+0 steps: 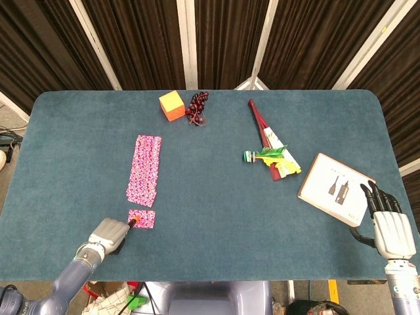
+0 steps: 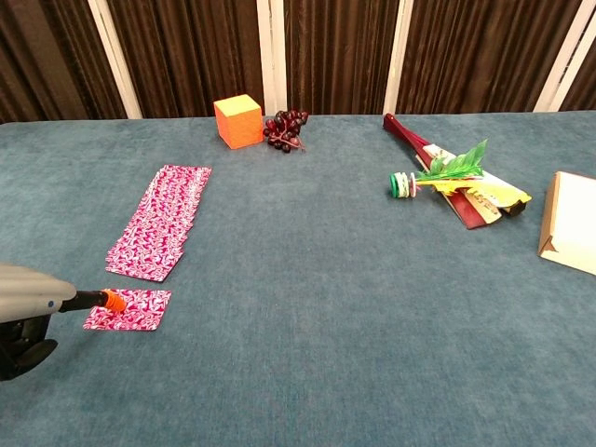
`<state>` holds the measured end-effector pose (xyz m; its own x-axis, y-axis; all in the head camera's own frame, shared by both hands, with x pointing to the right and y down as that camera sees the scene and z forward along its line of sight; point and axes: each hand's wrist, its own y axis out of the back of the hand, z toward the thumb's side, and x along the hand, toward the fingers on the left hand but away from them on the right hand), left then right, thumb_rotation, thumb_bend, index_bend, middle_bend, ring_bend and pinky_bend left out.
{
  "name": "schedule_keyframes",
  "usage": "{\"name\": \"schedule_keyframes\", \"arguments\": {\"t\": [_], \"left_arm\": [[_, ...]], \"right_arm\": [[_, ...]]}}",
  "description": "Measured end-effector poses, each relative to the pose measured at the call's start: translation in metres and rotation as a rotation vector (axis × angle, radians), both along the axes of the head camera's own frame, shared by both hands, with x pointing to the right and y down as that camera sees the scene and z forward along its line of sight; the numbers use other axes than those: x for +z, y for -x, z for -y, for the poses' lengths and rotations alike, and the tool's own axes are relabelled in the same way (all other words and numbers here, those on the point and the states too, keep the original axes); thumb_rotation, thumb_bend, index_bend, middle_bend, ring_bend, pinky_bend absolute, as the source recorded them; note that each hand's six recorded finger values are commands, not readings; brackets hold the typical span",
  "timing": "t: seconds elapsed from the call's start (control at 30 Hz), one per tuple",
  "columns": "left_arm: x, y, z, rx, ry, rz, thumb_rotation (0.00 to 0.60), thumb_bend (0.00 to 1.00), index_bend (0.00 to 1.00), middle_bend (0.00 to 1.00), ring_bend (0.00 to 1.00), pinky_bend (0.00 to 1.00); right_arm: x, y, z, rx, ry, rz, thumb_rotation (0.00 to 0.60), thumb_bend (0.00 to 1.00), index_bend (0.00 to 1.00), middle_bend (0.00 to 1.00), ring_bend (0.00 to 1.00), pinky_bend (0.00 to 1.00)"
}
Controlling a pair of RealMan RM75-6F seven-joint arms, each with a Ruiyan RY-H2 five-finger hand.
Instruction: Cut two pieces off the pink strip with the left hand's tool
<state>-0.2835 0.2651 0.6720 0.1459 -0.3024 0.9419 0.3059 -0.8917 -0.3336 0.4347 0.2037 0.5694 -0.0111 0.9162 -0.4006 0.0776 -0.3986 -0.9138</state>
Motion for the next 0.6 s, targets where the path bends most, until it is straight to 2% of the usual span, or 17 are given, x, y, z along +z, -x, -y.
{"name": "schedule_keyframes", "arguments": {"t": [0.23, 0.33, 0.43, 0.6], "left_arm": [[-0.006, -0.002, -0.003, 0.015, 0.008, 0.01, 0.6, 0.89, 0.08, 0.93, 0.8, 0.77], [-0.009, -0.001, 0.001, 0.013, -0.014, 0.016, 0.6, 0.89, 0.08, 0.93, 0.8, 0.77], [-0.013, -0.002, 0.009, 0.011, -0.062, 0.008, 0.6, 0.89, 0.07, 0.93, 0.8, 0.77], [-0.023, -0.006, 0.028, -0.007, -0.181, -0.055, 0.6, 0.89, 0.03, 0.93, 0.8, 0.78]], "right_arm": [[0.0, -0.002, 0.0, 0.006, 0.0, 0.0, 0.6, 0.22, 0.01, 0.0, 0.13, 0.15], [0.0, -0.002, 0.0, 0.006, 0.003, -0.001, 0.6, 0.22, 0.01, 0.0, 0.13, 0.15], [0.001, -0.001, 0.0, 0.005, 0.004, -0.001, 0.6, 0.22, 0.01, 0.0, 0.13, 0.15], [0.001, 0.001, 0.0, 0.0, 0.005, -0.003, 0.6, 0.22, 0.01, 0.0, 0.13, 0.15]]}}
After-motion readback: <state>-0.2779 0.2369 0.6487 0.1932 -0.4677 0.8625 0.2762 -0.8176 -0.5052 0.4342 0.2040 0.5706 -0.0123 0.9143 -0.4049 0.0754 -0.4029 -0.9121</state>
